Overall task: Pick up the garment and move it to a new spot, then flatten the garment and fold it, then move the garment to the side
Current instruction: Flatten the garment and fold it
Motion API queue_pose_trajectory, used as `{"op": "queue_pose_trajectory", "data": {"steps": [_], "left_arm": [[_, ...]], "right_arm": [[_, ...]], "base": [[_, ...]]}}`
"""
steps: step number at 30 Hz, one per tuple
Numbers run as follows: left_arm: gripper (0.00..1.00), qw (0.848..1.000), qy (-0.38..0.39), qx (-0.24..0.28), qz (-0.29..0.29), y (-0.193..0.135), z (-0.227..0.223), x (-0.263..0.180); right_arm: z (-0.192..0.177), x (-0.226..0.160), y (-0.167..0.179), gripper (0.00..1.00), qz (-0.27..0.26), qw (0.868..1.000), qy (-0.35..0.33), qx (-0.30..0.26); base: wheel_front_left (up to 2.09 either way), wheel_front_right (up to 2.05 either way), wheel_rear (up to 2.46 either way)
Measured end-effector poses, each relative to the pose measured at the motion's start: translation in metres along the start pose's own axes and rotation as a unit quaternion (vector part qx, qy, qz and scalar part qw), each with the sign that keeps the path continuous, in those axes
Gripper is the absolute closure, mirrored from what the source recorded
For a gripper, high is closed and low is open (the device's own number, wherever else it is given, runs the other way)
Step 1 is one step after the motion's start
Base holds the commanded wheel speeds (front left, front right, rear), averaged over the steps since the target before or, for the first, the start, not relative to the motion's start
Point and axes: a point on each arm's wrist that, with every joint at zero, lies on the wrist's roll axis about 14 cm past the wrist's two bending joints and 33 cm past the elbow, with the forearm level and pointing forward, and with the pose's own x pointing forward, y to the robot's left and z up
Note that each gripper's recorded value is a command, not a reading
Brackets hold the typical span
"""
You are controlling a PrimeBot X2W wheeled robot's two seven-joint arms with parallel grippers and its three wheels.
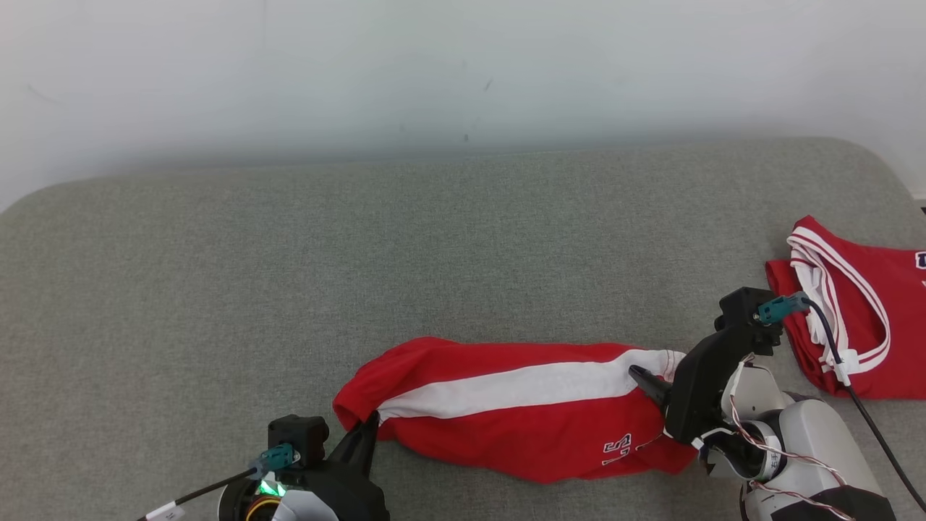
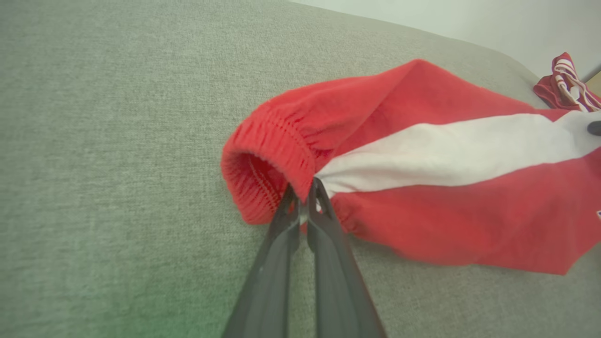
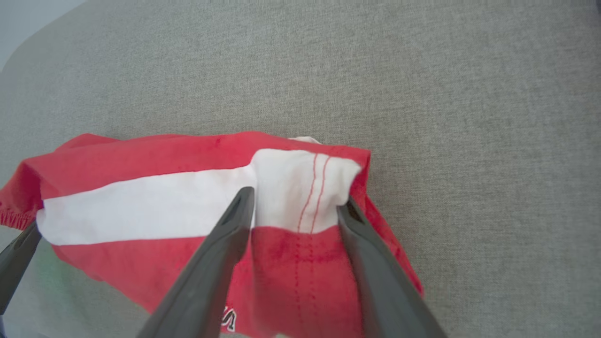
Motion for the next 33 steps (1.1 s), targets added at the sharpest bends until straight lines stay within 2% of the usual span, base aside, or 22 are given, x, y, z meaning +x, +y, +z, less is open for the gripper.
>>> {"op": "queue_pose_trajectory", "data": {"steps": [2,3,4,5,13,22,24,30,33], "left_arm": [[1.0,1.0,-0.002,0.001,0.0,0.0,0.001,-0.001],[1.0,1.0,-0.003,0.001,0.0,0.0,0.002,-0.001],[1.0,1.0,-0.003,0.001,0.0,0.0,0.002,-0.001],[1.0,1.0,-0.003,0.0,0.0,0.0,0.002,-0.002],[1.0,1.0,-0.027,-0.015,-0.003,-0.004,0.015,-0.003],[1.0,0.994,-0.091,-0.028,-0.045,-0.014,0.113,0.026],[1.0,0.993,-0.101,-0.026,-0.059,-0.017,0.14,0.034],[1.0,0.985,-0.125,-0.069,-0.101,-0.022,0.215,0.058],[1.0,0.981,-0.147,-0.065,-0.112,-0.017,0.253,0.068]], "right_arm": [[0.002,-0.001,0.001,0.51,0.001,1.0,-0.005,-0.002],[0.003,-0.001,0.001,0.6,0.001,1.0,-0.008,-0.002],[0.003,-0.001,0.002,0.84,0.001,1.0,-0.011,-0.003],[0.004,-0.002,0.002,1.0,0.002,1.0,-0.014,-0.003],[0.035,-0.011,0.005,1.0,0.002,0.996,-0.09,-0.008],[0.117,-0.03,0.031,1.0,0.02,0.978,-0.202,-0.053],[0.14,-0.034,0.041,1.0,0.026,0.972,-0.224,-0.069],[0.207,-0.041,0.066,1.0,0.037,0.952,-0.282,-0.113],[0.236,-0.039,0.072,1.0,0.039,0.943,-0.306,-0.128]], "base": [[0.0,0.0,0.0],[0.0,0.0,0.0],[0.0,0.0,0.0],[0.0,0.0,0.0],[0.0,0.0,0.0],[0.0,0.0,0.0],[0.0,0.0,0.0],[0.0,0.0,0.0],[0.0,0.0,0.0]]}}
